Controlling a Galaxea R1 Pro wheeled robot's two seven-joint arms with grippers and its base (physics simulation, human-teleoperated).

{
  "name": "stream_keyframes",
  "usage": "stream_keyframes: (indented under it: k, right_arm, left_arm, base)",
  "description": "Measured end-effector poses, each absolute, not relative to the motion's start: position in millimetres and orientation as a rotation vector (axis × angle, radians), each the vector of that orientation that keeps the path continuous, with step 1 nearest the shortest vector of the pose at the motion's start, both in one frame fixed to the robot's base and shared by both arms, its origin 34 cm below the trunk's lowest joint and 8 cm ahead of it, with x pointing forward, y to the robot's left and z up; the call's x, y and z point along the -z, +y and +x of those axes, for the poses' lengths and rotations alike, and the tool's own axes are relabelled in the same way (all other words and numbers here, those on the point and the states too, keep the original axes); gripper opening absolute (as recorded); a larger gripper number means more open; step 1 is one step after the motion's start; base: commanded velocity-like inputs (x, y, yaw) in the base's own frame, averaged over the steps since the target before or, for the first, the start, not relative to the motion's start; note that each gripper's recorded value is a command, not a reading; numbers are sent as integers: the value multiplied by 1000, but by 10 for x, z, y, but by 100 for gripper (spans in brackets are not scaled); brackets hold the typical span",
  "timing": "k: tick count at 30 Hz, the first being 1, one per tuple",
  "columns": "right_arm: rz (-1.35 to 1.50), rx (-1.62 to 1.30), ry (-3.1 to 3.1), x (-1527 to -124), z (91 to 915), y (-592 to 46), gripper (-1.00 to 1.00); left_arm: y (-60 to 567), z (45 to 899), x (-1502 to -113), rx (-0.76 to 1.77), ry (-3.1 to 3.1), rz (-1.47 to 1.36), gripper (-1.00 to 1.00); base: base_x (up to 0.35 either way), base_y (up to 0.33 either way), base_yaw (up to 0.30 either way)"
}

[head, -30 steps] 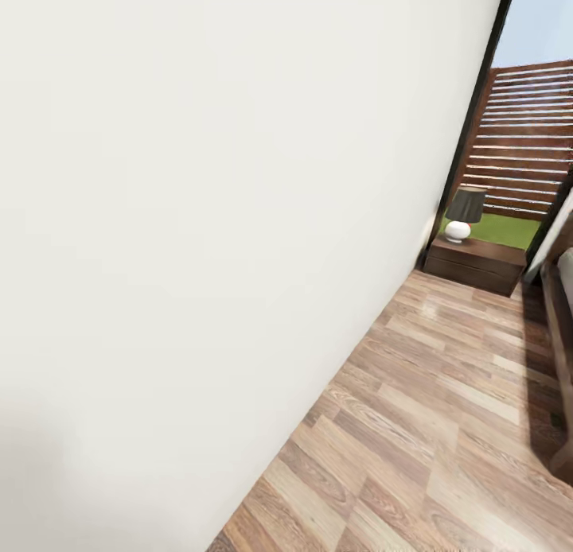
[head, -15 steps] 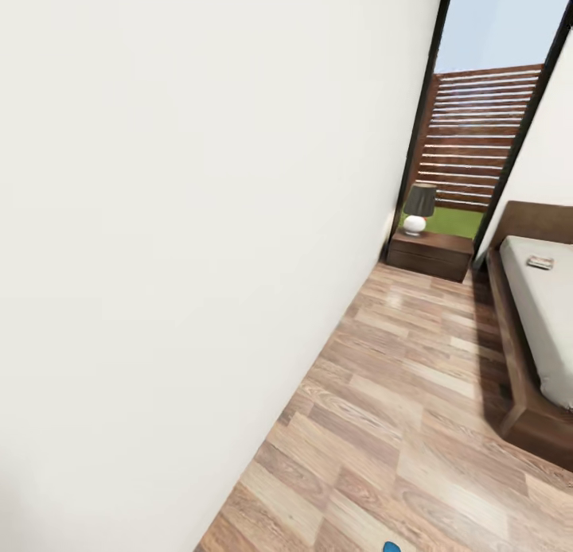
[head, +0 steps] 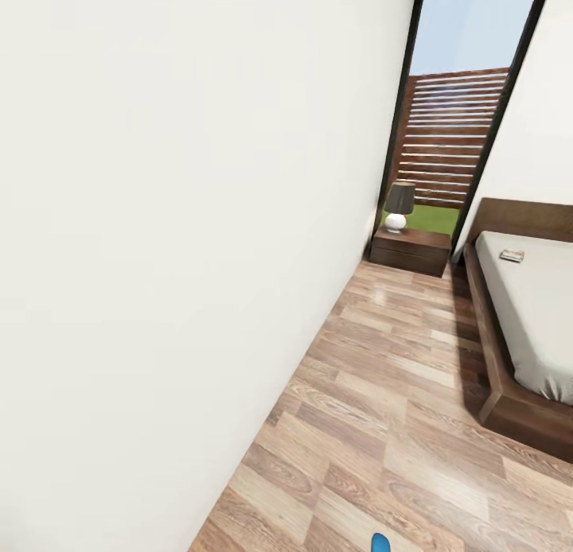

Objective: In the bedroom, move the book from the bed onto either nightstand, and place the two sandals side by side next to the bed.

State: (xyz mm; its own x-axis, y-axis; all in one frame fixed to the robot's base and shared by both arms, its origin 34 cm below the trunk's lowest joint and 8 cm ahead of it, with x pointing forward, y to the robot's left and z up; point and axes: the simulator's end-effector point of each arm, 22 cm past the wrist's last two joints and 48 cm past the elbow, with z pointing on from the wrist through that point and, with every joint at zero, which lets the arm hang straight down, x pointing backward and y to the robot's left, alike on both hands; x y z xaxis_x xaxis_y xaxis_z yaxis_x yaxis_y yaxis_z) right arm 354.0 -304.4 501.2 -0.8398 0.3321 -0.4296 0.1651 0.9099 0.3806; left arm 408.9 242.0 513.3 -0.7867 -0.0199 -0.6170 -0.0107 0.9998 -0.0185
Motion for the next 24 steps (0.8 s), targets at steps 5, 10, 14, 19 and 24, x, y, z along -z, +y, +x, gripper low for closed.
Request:
stream_keyframes:
  k: [5,10,14,19,24]
  right_arm:
    - [358,-453,2571,-5012,3540,-3044,100]
    - [358,-451,2571,-5013,3540,-3056,100]
    - [357,-451,2571,-5013,3540,-3058,100]
    - [358,-451,2571,-5012,3538,-3055,100]
    - [358,-452,2571,-5013,3540,-3052,100]
  left_arm:
    - [2418,4090,-5133,19,2476,-20,100]
    - [2417,4090,-5133,19,2477,-20,100]
    - [2417,4090,-5133,19,2477,-20,100]
    - [2417,4090,-5133,19,2477,-20,100]
    - [2419,4090,-5133,19,2477,-20,100]
  base:
    - [0,0,-13]
    - [0,0,-199]
    - [0,0,-271]
    - [0,0,-281]
    - [0,0,-283]
